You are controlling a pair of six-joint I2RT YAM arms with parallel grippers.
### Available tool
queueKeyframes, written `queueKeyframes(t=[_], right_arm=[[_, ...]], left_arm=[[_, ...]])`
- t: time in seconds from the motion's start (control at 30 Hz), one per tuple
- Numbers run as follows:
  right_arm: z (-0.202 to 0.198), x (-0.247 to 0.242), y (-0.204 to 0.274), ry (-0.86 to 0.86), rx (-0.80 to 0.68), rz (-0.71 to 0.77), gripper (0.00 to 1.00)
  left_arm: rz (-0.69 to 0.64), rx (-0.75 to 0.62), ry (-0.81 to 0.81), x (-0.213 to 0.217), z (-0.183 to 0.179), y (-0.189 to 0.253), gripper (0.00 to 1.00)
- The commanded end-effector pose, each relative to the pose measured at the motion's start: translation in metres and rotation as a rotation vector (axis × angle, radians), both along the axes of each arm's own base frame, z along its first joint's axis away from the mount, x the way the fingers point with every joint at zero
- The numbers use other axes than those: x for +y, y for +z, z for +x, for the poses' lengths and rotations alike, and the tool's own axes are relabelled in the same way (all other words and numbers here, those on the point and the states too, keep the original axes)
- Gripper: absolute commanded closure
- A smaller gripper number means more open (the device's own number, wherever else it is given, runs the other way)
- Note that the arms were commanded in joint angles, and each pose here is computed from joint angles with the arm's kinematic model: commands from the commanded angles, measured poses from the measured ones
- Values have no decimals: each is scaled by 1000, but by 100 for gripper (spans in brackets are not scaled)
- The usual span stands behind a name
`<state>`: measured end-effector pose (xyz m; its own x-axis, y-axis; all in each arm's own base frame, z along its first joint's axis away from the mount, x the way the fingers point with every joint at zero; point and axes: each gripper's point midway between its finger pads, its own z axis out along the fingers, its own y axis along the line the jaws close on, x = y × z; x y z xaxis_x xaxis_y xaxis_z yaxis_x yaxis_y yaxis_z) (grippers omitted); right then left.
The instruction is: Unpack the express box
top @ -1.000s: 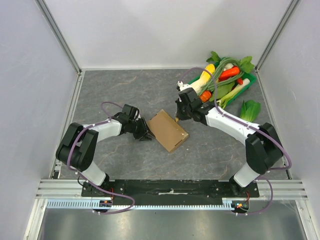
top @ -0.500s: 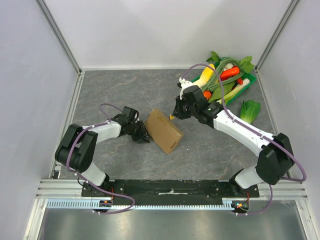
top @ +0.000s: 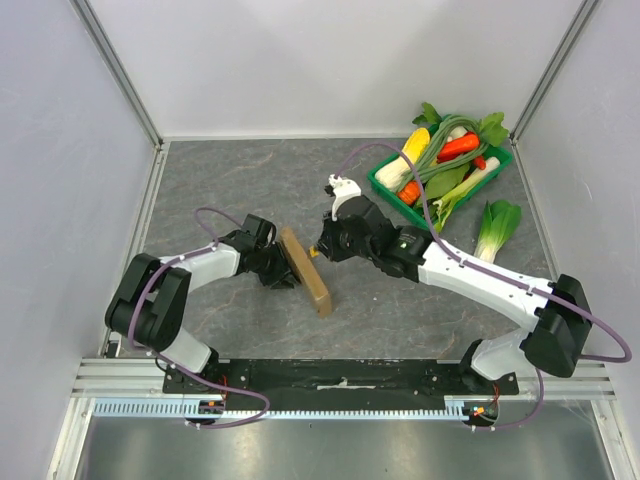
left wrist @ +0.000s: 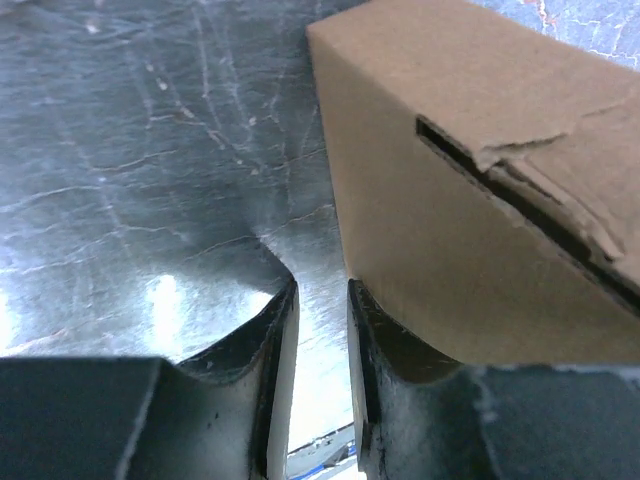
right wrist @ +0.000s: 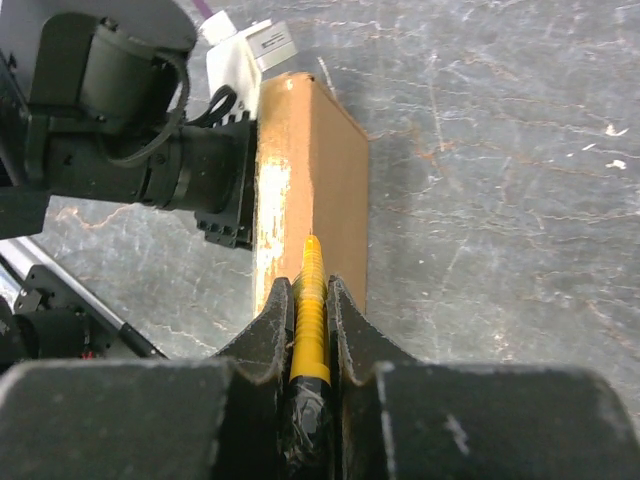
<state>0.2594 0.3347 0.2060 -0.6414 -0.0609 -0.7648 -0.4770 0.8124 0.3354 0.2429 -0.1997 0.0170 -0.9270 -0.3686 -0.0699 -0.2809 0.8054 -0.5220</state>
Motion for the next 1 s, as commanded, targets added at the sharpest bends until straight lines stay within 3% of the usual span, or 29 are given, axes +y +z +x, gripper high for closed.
queueKeyframes(t=[0.0,0.33,0.57,0.8,0.97], right_arm=[[-7,-4,-12,-46,34,-61,100],[6,-8,25,-85,-62,-55,100],[3,1,16,-36,-44,-69,100],[-4,-12,38,-56,-108,-46,100],[-36,-9,67,97,-241,-9,100]], left_arm=[[146,10,55,29,-8,-10,67],[221,-79,67,48,-7,23,67],[228,-186,51,53,-1,59,66],[284,-442,15,65,26,141,56],[296,-677,-96,58,55,219,44]])
